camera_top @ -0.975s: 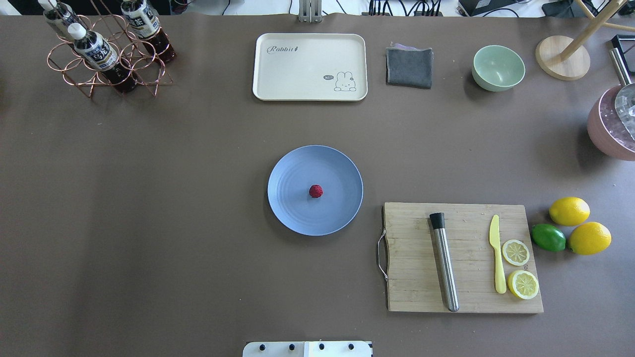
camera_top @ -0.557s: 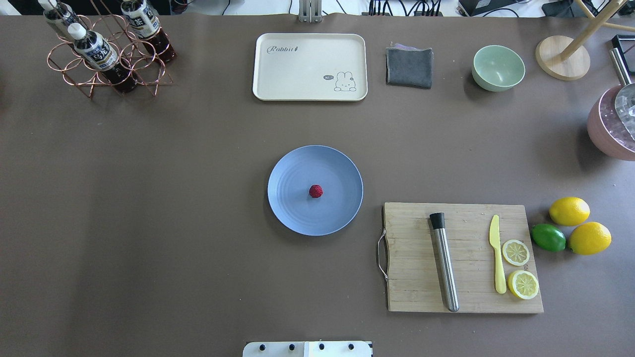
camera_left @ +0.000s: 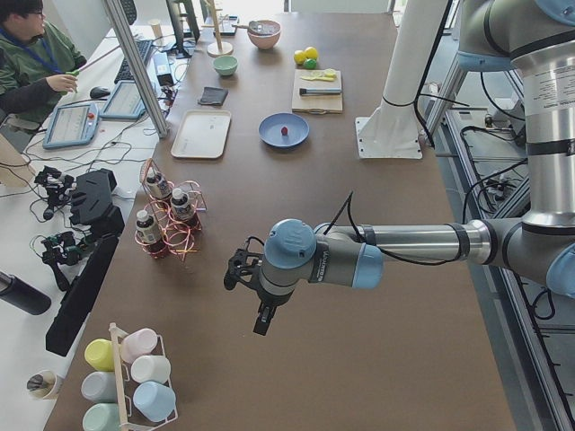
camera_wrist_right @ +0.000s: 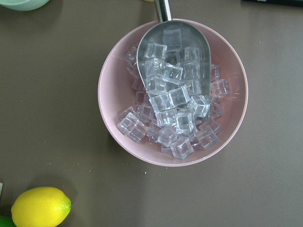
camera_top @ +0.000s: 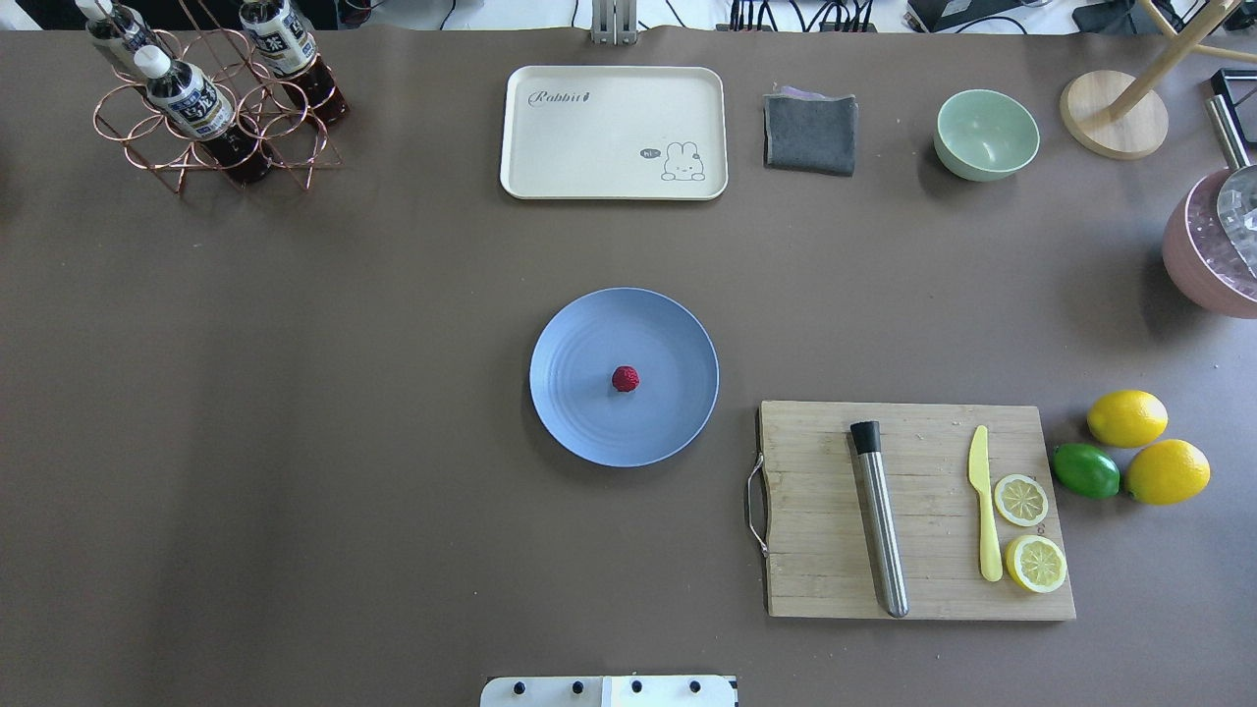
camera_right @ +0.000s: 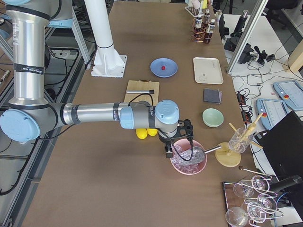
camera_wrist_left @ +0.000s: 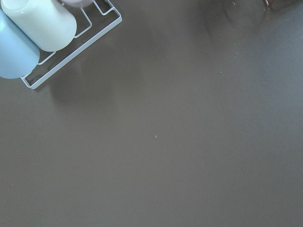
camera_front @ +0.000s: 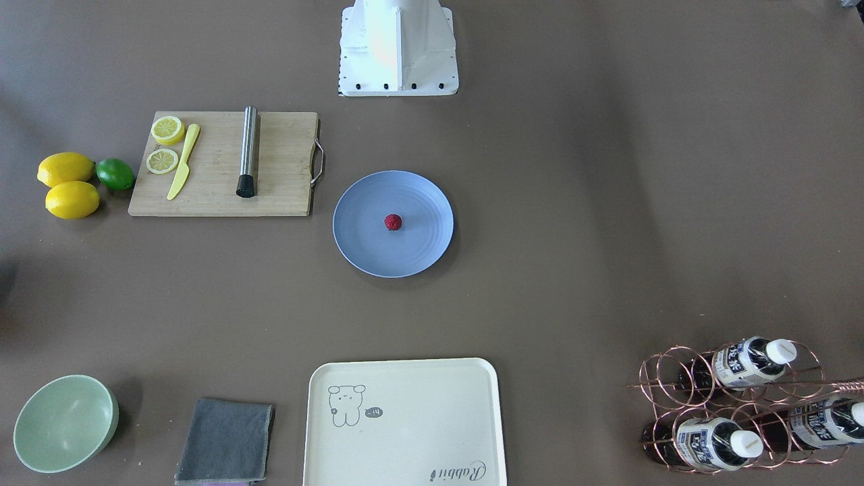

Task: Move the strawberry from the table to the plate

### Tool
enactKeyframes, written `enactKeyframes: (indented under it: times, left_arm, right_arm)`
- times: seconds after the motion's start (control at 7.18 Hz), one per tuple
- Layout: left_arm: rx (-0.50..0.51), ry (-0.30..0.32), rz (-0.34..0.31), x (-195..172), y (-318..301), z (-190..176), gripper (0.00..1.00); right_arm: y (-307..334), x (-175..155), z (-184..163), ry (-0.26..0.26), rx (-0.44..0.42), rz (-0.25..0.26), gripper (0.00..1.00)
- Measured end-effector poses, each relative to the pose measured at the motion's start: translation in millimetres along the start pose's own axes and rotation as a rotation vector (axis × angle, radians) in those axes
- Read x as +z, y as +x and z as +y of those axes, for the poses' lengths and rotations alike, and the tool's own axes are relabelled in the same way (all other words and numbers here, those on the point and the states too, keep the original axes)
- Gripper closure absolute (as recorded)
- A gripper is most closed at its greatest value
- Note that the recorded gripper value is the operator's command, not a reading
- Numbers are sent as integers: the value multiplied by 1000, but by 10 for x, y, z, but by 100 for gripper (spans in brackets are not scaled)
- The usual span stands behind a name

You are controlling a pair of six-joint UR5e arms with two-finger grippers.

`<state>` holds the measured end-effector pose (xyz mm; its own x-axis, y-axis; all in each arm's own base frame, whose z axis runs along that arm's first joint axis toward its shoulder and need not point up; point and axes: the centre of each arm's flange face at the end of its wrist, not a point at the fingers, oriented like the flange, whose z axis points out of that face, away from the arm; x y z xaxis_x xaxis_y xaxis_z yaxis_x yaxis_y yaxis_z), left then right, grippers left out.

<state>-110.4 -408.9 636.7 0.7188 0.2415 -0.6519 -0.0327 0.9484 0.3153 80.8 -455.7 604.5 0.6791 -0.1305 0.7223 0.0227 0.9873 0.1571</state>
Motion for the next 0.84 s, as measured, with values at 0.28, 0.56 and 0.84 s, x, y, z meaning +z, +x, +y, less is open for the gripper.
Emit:
enactKeyframes:
  times: [0.28,0.56,0.84]
  left_arm:
    - [7,6,0,-29,31,-19,2]
    - [5,3,1,-18,25,-11,2]
    - [4,2,0,-11,20,-8,2]
  right_arm:
    - [8,8,11,-2,5,0,0]
    - [7,6,3,-1,4,2,0]
    - [22,17,-4,-3,6,5,0]
